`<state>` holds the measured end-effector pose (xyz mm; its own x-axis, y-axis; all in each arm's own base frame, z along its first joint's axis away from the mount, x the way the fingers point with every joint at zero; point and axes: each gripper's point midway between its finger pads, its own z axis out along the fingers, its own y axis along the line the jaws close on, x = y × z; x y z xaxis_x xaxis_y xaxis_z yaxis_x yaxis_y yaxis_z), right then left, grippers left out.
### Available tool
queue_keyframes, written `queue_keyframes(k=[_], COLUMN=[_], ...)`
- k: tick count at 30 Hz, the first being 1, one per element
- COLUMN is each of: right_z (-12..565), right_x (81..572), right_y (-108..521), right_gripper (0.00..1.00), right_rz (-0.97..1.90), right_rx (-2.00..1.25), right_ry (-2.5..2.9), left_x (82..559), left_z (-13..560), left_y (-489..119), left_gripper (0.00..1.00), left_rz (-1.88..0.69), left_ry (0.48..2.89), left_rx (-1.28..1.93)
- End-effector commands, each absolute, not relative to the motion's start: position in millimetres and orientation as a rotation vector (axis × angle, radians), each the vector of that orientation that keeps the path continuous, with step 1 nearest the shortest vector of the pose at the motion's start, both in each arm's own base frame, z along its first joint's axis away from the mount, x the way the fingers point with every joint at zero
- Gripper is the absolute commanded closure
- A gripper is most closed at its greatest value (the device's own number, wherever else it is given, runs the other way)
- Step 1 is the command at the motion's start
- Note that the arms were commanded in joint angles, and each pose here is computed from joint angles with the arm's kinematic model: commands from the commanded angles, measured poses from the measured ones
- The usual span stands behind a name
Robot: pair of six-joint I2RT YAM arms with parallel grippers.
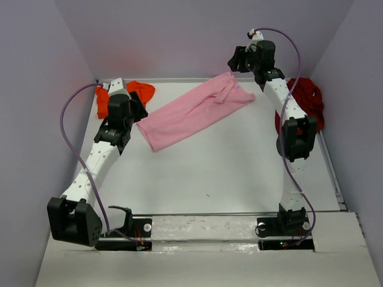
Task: Fold and stack the t-shirts
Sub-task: Fold the tshirt
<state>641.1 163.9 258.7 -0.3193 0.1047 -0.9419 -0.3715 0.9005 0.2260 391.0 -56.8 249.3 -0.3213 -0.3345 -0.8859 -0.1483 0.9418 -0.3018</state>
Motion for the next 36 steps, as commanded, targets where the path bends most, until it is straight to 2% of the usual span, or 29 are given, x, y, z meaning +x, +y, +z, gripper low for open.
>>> queue_keyframes(k=[1, 5, 10, 18, 25, 36], right_z=[263, 234, 191, 153, 139, 87], right_x=[595, 561, 510, 451, 412, 395], right_y=[240, 302, 392, 491, 535, 542], right_gripper=[0.42, 0.44, 0.41, 0.37, 0.37, 0.37], right_rz=[0.631, 0.732, 0.878, 1.028, 1.073, 1.101], right_rx=[-0.329, -0.425, -0.547, -0.678, -0.769, -0.773], right_ry=[1.865, 1.914, 1.962, 1.984, 1.987, 2.09], left_x=[393, 394, 393, 385, 367, 363], left_z=[264, 263, 265, 280, 312, 317], left_y=[-60, -59, -60, -52, -27, -14], left_gripper=[0.35, 0.35, 0.35, 0.35, 0.35, 0.35], left_rz=[-0.232, -0.237, -0.247, -0.221, -0.154, -0.121], left_ry=[1.849, 1.85, 1.845, 1.795, 1.654, 1.624], left_rx=[-0.329, -0.33, -0.326, -0.338, -0.423, -0.463])
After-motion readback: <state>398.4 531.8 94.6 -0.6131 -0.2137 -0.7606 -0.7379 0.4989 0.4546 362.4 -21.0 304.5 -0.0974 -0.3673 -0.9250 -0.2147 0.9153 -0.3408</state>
